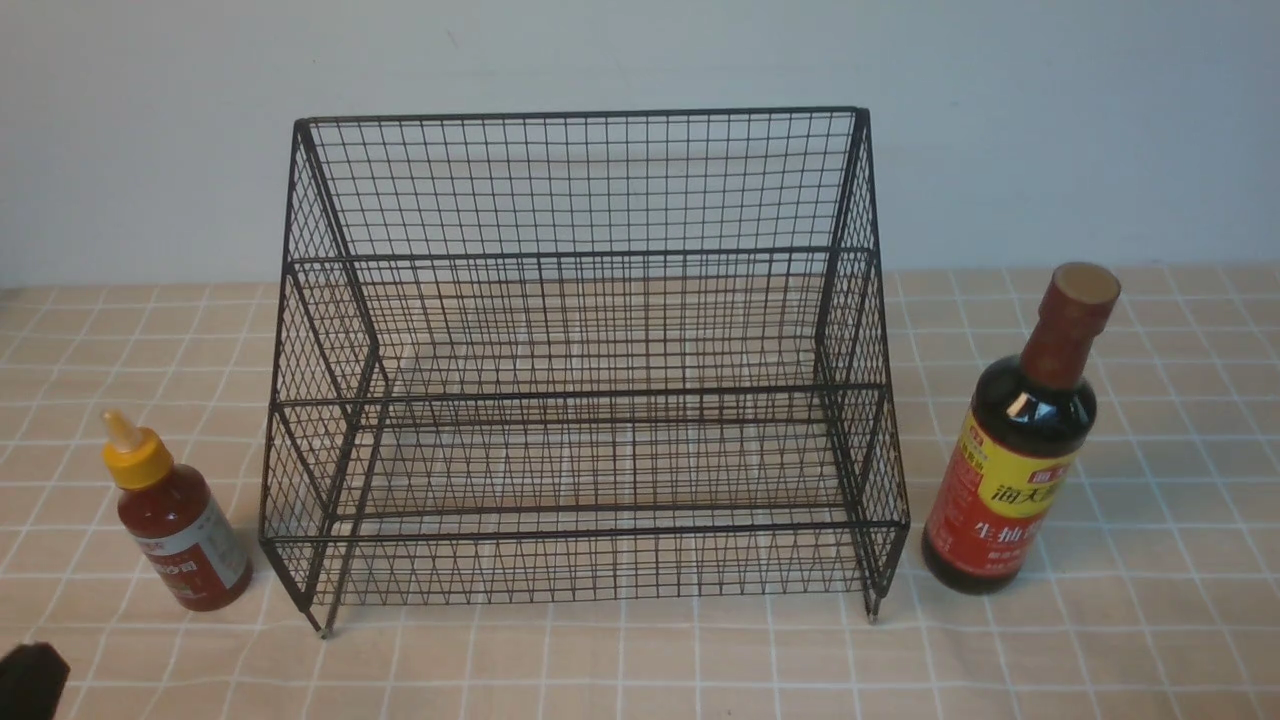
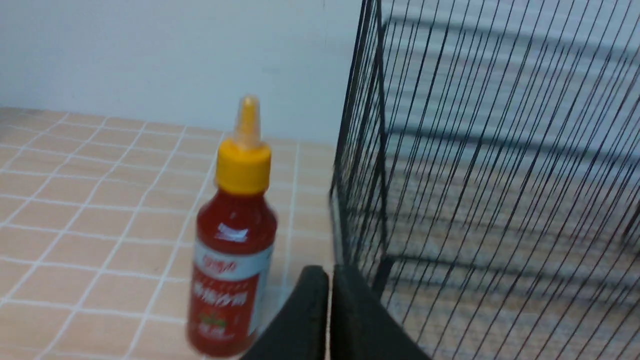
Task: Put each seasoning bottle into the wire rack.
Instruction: Use the left arm to grab the condiment bottle closest to it
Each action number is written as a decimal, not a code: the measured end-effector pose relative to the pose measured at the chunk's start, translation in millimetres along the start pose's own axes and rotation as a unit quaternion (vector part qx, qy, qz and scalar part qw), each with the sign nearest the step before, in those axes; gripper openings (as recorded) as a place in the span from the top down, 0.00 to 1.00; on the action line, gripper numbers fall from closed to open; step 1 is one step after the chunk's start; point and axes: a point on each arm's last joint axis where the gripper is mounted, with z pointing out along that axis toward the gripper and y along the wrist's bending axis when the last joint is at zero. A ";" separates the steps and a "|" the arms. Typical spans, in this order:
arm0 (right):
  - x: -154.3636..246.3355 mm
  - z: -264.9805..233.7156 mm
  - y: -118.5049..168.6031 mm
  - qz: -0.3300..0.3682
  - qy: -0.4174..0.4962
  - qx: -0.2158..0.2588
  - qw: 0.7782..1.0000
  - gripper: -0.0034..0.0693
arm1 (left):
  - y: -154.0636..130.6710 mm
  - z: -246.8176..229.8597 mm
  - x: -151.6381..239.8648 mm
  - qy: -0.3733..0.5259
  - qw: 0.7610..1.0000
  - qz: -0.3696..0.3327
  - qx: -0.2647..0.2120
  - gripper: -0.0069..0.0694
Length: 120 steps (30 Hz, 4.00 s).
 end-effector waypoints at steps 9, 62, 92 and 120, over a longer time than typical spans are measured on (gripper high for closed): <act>-0.4 0.0 -1.7 -0.033 -0.002 0.010 0.999 0.97 | -2.2 -9.7 -45.5 -0.202 0.974 -0.097 0.017 0.92; -172.5 6.8 31.7 0.073 0.184 -0.185 0.962 0.97 | -26.1 251.3 -155.4 0.545 0.819 0.077 -0.160 0.70; -170.3 7.1 34.9 0.067 0.180 -0.206 0.960 0.97 | 2.0 285.3 -83.0 0.629 0.745 0.092 -0.204 0.16; -171.7 6.8 36.5 0.066 0.173 -0.216 0.959 0.97 | 26.8 281.6 -72.7 0.648 0.730 0.030 -0.216 0.54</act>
